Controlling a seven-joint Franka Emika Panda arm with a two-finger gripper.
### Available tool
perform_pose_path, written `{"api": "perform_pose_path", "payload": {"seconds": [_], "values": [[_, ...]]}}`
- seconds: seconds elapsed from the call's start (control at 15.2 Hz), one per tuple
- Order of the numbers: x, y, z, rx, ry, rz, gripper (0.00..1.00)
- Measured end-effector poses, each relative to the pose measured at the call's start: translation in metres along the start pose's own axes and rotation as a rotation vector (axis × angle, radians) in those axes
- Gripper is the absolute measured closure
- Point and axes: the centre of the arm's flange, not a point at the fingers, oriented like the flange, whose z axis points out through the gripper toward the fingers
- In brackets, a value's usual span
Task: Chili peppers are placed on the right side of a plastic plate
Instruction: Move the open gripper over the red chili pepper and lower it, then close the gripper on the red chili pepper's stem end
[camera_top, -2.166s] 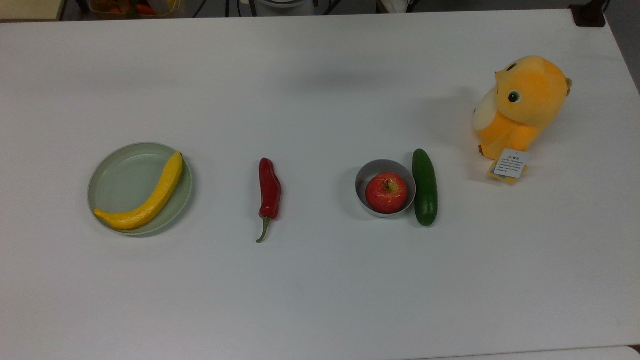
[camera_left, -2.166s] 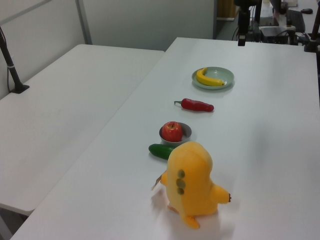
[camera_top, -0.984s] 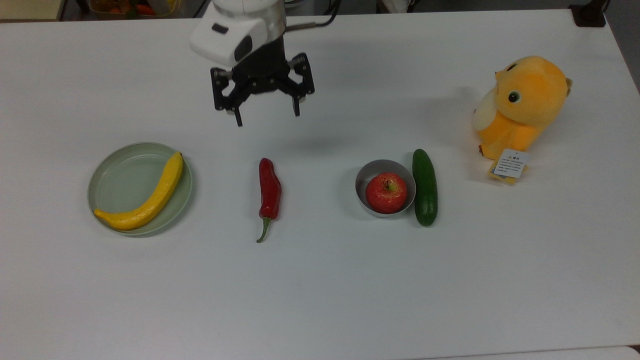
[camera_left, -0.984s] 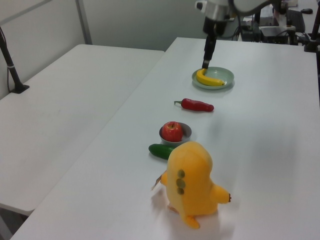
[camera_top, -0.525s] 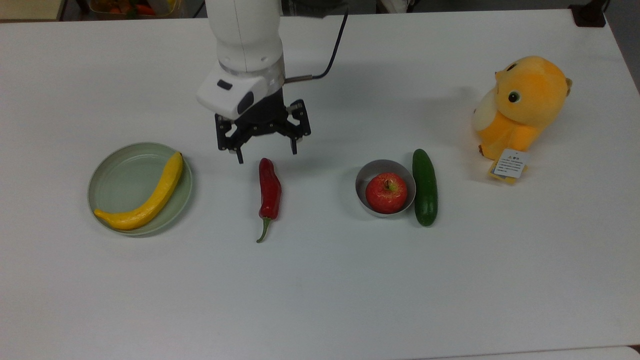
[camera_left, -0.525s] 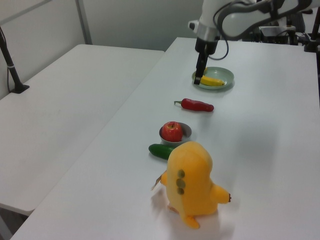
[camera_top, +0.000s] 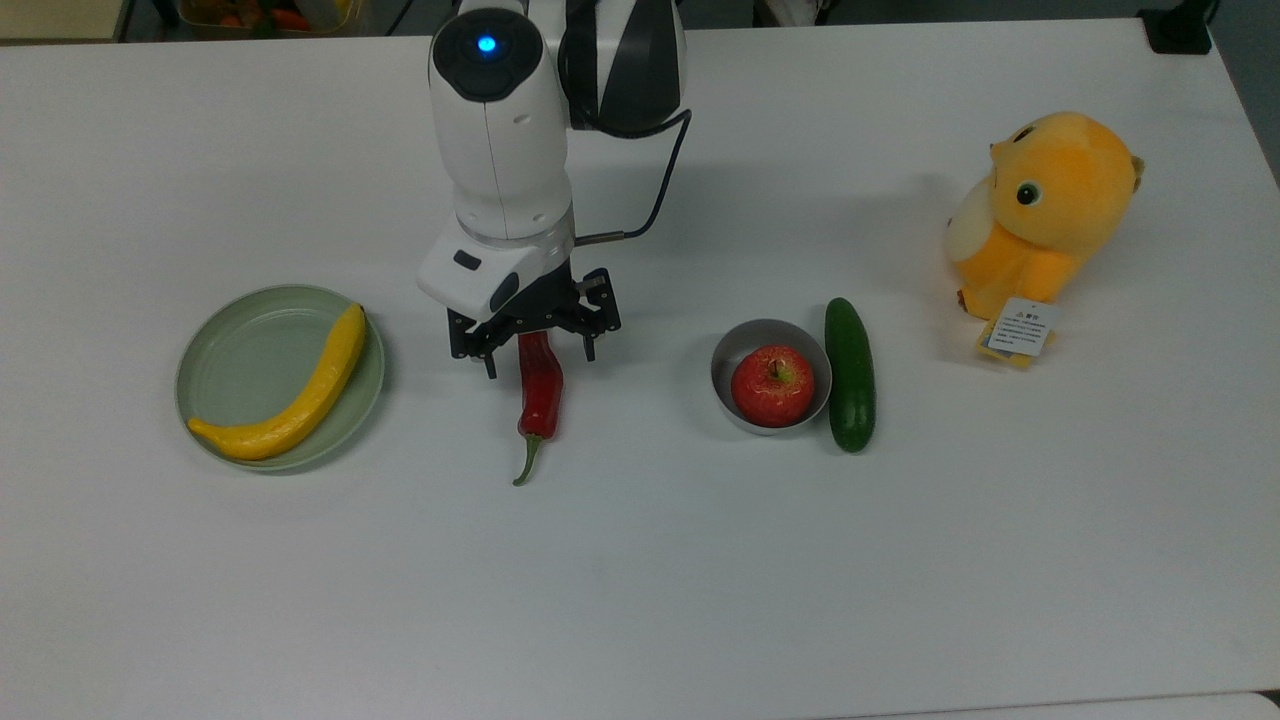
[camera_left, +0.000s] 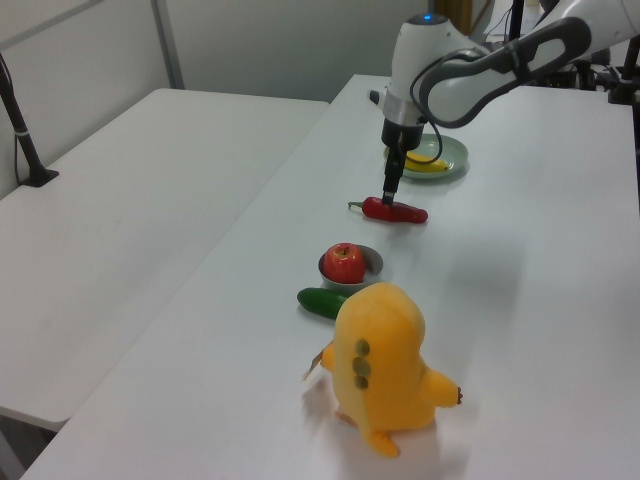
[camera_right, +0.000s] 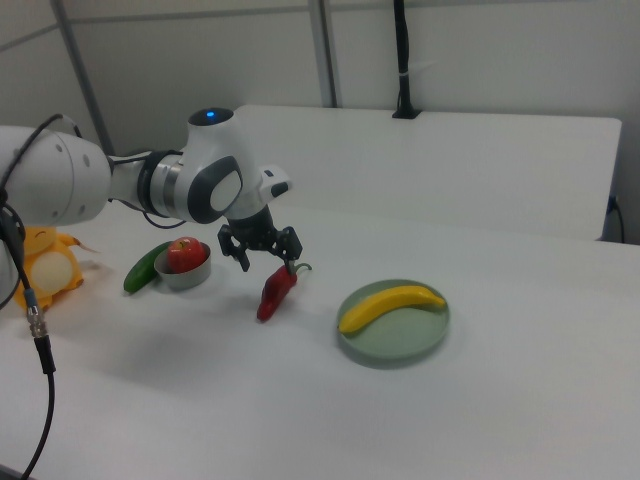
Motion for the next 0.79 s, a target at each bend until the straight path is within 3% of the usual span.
{"api": "perform_pose_path", "payload": {"seconds": [0.79], "values": [[-0.006,-0.003,0.045,-0.012,-0.047,-0.024,0.04]]}}
